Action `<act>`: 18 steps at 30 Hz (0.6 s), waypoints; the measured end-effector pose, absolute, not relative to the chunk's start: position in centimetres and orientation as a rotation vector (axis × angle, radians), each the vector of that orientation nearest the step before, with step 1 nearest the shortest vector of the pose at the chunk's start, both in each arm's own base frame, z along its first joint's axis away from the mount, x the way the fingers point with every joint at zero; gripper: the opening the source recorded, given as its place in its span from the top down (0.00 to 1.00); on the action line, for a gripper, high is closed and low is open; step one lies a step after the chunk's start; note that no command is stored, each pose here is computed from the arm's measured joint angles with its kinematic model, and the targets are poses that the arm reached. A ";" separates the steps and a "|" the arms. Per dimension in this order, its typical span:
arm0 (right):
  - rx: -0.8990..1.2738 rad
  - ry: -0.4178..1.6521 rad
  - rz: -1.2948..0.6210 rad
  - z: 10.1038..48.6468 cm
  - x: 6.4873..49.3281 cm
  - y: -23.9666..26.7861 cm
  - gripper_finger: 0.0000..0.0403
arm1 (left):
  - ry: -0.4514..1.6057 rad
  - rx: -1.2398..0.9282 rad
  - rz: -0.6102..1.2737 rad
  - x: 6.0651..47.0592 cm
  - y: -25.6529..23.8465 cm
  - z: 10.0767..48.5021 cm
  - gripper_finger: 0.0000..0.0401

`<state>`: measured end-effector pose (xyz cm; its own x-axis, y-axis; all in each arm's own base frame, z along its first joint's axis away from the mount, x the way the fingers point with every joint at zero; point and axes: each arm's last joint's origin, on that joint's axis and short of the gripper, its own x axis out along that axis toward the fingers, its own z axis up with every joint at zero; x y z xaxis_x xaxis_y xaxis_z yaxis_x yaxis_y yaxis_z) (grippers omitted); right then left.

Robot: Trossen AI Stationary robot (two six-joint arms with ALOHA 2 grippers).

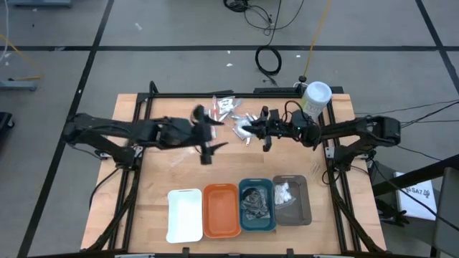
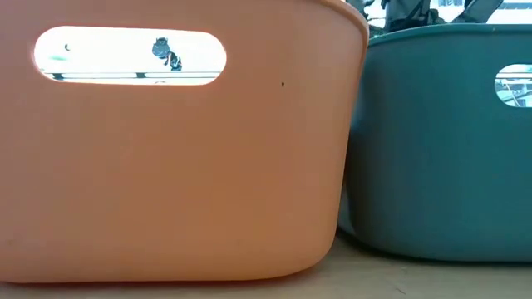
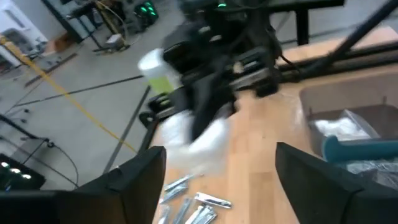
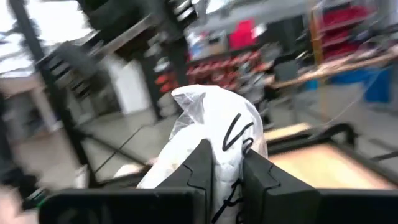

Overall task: Pick & Place Travel size toiletries
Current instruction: Put the white cotton pack into the black bin

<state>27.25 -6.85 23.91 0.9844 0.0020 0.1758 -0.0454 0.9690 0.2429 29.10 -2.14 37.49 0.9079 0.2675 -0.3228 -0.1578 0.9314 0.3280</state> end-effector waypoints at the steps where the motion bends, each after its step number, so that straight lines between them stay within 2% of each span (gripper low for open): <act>1: 0.255 -0.155 0.060 24.3 26.9 -6.6 0.93 | 0.359 0.292 0.237 28.4 -1.9 37.7 0.23; 6: 0.352 -0.022 0.349 26.0 25.0 -4.1 0.92 | 0.328 0.248 0.350 25.4 -0.4 36.6 0.21; 9: 0.442 0.137 0.471 26.2 23.3 -1.9 0.92 | 0.304 0.227 0.432 23.9 0.7 34.7 0.22; 15: 0.603 0.457 0.494 24.6 19.3 2.8 0.92 | 0.203 0.151 0.542 21.7 2.4 31.9 0.26; 18: 0.659 0.542 0.502 23.0 17.5 4.8 0.91 | 0.181 0.124 0.569 21.2 2.9 31.3 0.28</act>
